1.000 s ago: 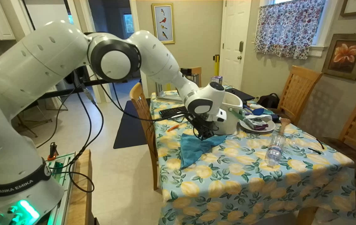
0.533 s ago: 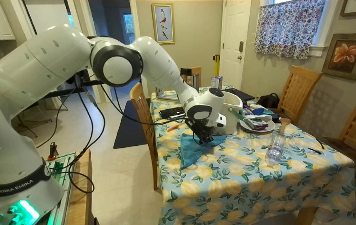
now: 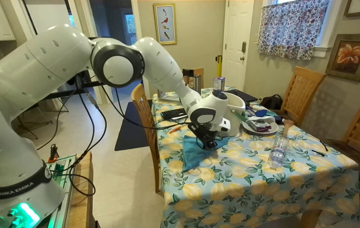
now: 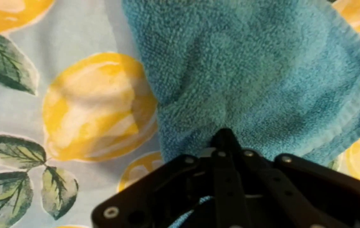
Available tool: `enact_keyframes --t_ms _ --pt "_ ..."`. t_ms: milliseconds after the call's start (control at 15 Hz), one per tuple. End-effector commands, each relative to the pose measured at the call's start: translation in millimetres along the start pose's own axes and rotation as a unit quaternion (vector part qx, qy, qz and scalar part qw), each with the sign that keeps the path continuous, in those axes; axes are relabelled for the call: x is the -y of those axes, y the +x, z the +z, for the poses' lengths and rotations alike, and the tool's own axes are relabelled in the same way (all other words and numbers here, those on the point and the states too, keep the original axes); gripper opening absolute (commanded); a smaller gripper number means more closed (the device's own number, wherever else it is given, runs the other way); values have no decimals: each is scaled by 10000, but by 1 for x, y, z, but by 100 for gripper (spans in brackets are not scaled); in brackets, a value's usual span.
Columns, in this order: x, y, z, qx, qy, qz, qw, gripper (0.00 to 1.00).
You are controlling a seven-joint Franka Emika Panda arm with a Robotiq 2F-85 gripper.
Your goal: Use the blue towel to wrap the fork
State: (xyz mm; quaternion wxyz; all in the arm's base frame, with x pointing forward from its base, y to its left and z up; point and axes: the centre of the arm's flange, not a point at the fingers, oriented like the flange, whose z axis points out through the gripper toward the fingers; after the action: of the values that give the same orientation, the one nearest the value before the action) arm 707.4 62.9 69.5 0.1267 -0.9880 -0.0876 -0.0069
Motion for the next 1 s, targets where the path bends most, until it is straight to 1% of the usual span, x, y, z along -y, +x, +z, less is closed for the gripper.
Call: enact_keyframes --t_ms 0,933 --pt "-7 -17 -7 141 -136 37 9998 0" --pt "-29 -48 -21 411 -319 376 9979 0"
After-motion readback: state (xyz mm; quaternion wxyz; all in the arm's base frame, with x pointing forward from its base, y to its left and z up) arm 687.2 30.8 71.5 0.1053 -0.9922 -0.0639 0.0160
